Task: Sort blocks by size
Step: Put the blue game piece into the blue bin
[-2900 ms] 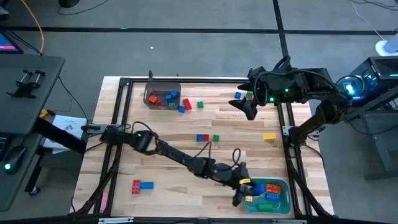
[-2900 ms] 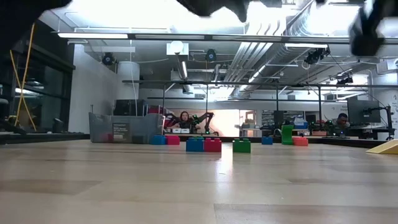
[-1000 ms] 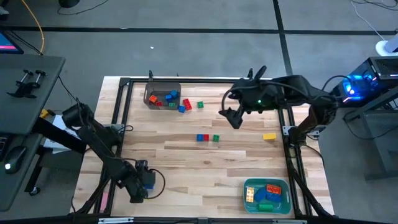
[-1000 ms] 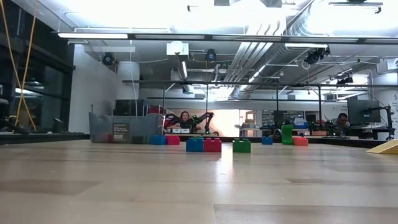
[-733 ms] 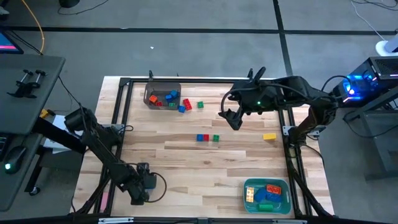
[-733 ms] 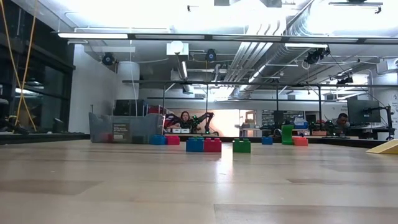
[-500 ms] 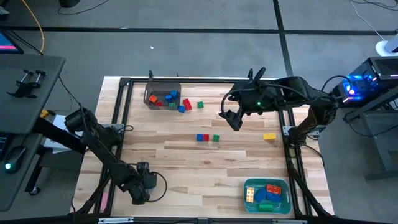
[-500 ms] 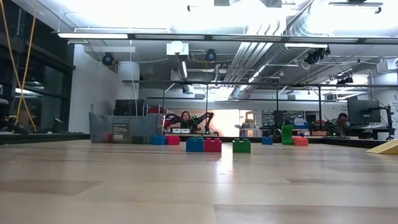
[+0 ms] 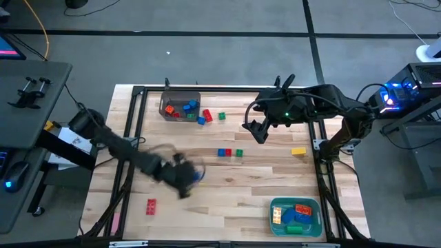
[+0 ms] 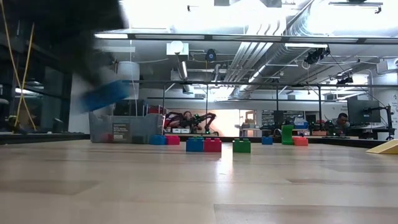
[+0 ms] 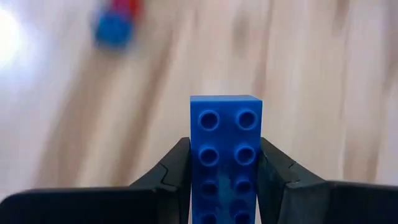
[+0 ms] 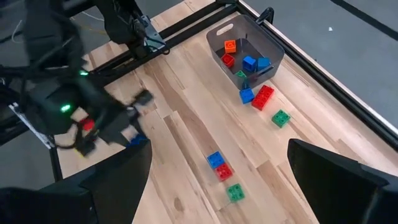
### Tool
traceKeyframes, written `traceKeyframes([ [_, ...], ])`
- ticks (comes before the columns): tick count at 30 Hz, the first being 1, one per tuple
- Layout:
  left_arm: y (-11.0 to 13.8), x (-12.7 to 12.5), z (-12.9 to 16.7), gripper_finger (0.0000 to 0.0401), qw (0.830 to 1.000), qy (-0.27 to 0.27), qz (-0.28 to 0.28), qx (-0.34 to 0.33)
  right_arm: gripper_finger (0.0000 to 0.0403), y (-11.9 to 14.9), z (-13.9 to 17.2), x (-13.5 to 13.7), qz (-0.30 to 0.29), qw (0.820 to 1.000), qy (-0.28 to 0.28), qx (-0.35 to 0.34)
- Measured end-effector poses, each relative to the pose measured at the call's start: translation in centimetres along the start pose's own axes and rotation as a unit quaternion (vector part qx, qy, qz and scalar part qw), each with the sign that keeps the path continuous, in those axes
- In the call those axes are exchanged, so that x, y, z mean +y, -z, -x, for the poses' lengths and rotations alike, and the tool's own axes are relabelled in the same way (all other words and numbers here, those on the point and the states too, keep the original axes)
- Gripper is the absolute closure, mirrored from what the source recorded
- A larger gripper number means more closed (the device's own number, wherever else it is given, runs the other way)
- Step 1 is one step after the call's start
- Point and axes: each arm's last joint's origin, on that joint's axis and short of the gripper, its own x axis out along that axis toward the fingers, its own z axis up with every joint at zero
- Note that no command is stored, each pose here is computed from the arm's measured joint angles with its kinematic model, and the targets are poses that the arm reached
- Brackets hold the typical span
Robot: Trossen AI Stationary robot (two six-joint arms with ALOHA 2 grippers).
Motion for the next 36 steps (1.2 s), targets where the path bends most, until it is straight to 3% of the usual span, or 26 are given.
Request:
traceKeyframes([
  [3,-3.9,0.8,-0.8,0.0312,0.989,0.062,0.057,-0.119,0.0032,0.0,0.0,0.0,-0.012,1.000,0.002,-0.001],
  [6,-7.1,0.7,-0.9,0.0312,0.958,0.126,0.090,-0.240,0.0032,0.0,0.0,0.0,-0.023,1.000,0.002,-0.002],
  [8,-8.5,0.1,-1.3,0.0312,0.946,0.137,0.091,-0.279,0.0032,0.0,0.0,0.0,-0.023,1.000,0.002,-0.002],
  [14,-11.3,-4.9,-4.8,0.0312,0.945,0.160,0.055,-0.281,0.0032,0.0,0.0,0.0,-0.033,0.999,0.002,-0.002],
  [21,-15.5,-11.5,-9.0,0.0312,0.925,0.219,0.000,-0.310,0.0032,-0.1,0.0,0.0,-0.037,0.999,0.000,-0.005],
  [25,-17.7,-13.4,-11.0,0.0312,0.910,0.254,-0.006,-0.328,0.0032,-0.2,0.0,0.1,-0.040,0.999,-0.004,-0.010],
  [29,-18.8,-14.2,-12.9,0.0310,0.905,0.253,0.001,-0.343,0.0032,-0.3,0.0,0.2,-0.043,0.999,-0.007,-0.016],
  [36,-18.7,-13.3,-16.0,0.0192,0.917,0.251,0.035,-0.309,0.0032,-0.4,0.0,0.2,-0.046,0.999,-0.009,-0.025],
])
